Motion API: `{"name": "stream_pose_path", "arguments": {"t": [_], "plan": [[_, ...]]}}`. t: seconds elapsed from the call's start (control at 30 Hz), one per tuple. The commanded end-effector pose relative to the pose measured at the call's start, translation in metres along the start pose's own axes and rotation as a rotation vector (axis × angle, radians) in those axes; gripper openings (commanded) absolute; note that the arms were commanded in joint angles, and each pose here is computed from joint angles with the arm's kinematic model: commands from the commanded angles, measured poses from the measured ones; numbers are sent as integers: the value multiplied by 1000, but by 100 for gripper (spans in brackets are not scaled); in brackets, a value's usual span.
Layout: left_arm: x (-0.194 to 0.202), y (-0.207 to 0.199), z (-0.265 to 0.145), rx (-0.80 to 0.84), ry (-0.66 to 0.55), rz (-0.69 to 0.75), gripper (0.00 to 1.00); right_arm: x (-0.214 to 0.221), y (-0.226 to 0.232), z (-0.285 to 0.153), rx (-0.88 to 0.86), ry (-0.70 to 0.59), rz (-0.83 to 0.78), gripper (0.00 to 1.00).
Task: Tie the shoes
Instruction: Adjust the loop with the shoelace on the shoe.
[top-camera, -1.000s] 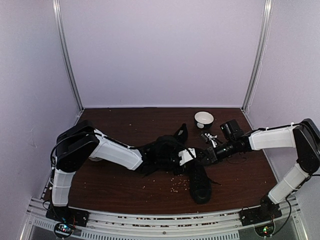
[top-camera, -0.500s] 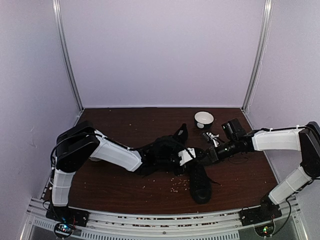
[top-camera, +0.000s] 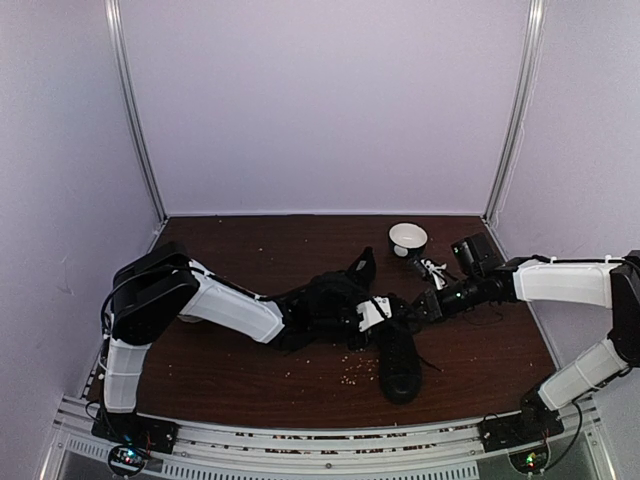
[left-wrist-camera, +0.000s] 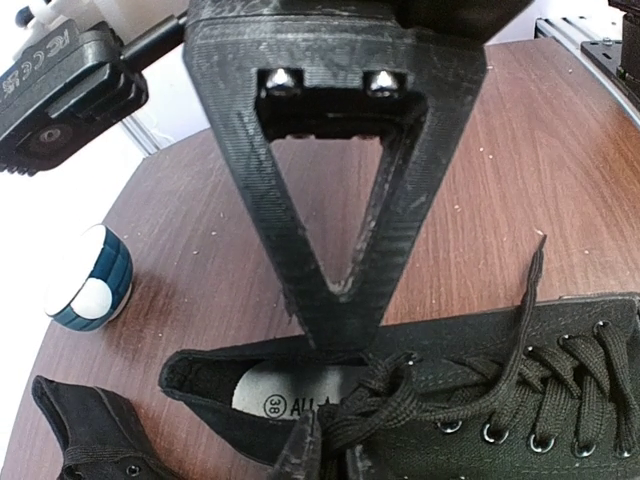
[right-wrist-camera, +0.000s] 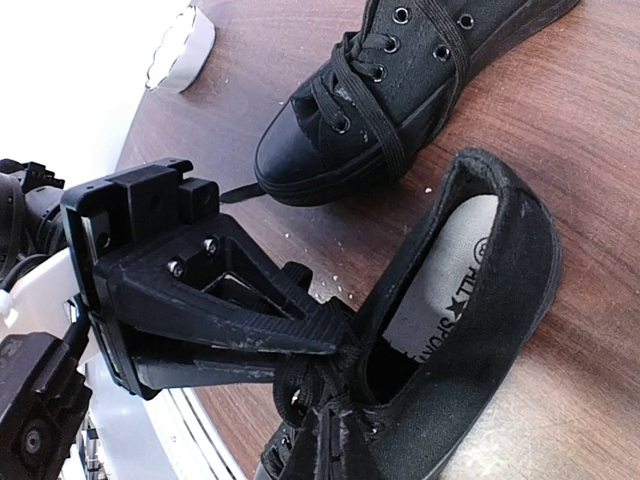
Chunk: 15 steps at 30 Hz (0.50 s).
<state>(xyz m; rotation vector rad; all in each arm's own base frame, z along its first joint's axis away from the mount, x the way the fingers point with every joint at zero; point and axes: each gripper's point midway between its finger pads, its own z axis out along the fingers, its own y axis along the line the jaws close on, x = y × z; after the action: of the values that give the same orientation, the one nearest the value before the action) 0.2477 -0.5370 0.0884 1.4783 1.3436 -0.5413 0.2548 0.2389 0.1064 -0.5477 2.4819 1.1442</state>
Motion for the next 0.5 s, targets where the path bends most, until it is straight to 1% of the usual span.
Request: {"name": "stream_pose_path", "arguments": {"t": [0.0,0.07,0.13,0.27,0.37,0.47], "plan": [[-27,21,-9,-62,-61,21,8,2,2,-2,-7,4,-14,0],[-31,22,-10,-67,-83,14,6,2,3,1,-20,13,-19,0],[-37,23,-11,-70,-117,-3,1,1,3,5,-36,24,-24,0],[-49,19,-14,-22,-198,-47,0,-2,8,11,-88,29,-39,4],[-48,17,-11,-10,-198,-56,0,-3,13,12,-130,23,-40,8],[-46,17,-9,-8,-190,-53,0,-1,15,13,-149,19,-34,9]]}}
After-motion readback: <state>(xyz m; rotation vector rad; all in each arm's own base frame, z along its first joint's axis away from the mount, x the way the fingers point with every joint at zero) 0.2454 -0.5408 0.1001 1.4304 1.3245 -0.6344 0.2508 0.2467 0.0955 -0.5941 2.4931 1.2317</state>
